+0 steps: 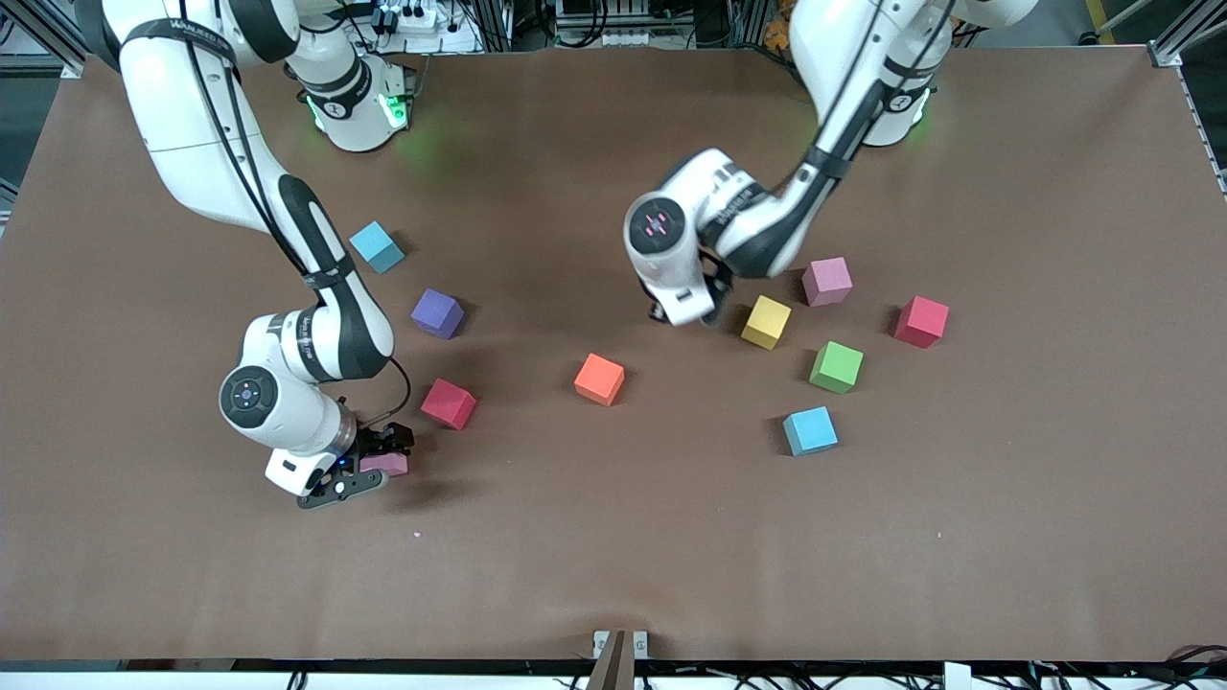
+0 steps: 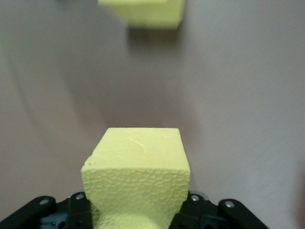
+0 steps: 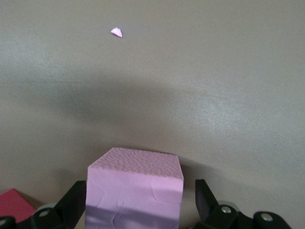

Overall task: Form number 2 with 11 blocks
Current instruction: 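Lift the yellow cube with the left gripper while the right gripper grasps the pink cube, then set the yellow cube down mid-table while the right gripper carries the pink cube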

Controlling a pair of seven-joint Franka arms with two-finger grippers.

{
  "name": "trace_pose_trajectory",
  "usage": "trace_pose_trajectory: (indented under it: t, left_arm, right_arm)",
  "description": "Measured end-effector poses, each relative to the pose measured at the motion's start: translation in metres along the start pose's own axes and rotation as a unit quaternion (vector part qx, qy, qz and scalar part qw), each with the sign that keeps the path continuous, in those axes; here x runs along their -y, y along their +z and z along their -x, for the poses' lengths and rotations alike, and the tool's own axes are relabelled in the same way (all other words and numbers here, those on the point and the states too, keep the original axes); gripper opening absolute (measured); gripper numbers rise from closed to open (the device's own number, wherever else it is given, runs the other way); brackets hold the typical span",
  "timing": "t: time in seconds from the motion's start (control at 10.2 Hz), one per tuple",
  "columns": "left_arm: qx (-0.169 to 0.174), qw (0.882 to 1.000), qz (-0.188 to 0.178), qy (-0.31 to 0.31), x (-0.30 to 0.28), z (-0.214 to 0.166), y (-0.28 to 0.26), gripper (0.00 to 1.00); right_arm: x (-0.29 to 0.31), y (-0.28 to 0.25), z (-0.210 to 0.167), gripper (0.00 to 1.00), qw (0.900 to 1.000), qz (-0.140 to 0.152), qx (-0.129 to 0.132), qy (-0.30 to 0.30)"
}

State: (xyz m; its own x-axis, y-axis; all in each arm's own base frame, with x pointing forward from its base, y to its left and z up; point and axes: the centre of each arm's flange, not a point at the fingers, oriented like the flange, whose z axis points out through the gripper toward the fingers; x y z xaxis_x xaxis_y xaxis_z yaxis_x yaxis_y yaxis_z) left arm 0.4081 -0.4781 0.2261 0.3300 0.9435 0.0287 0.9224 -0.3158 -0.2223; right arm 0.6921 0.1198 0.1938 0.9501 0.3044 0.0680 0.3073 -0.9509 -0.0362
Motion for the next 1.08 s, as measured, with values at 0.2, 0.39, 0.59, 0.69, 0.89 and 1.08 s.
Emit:
trace_pose_trajectory:
  t: [0.2, 0.39, 0.59, 0.69, 0.89, 1.08]
  left_arm:
    - [0.022, 1.0, 0.009, -0.017, 0.05, 0.044, 0.017, 0.58]
    - [0.05, 0.997, 0.035, -0.041, 0.116, 0.078, 0.018, 0.58]
    - [0.054, 0.995, 0.038, -0.072, 0.174, 0.101, 0.019, 0.58]
    - [0.058, 0.993, 0.038, -0.092, 0.191, 0.109, 0.021, 0.58]
    - [0.077, 0.99, 0.044, -0.109, 0.2, 0.114, 0.026, 0.58]
    - [0.096, 0.988, 0.055, -0.105, 0.196, 0.116, 0.029, 0.58]
  right_arm:
    - [0.002, 0.001, 0.0, 0.71, 1.0, -0.001, 0.001, -0.001]
    - [0.005, -0.002, -0.002, 0.59, 1.0, -0.002, 0.004, -0.004]
    - [0.011, -0.017, -0.006, 0.59, 1.0, -0.009, 0.025, -0.008]
    - [0.014, -0.031, -0.008, 0.59, 0.999, -0.012, 0.033, -0.011]
    - [0.021, -0.063, -0.005, 0.59, 0.998, -0.021, 0.061, -0.018]
    - [0.034, -0.092, 0.0, 0.59, 0.994, -0.031, 0.083, -0.071]
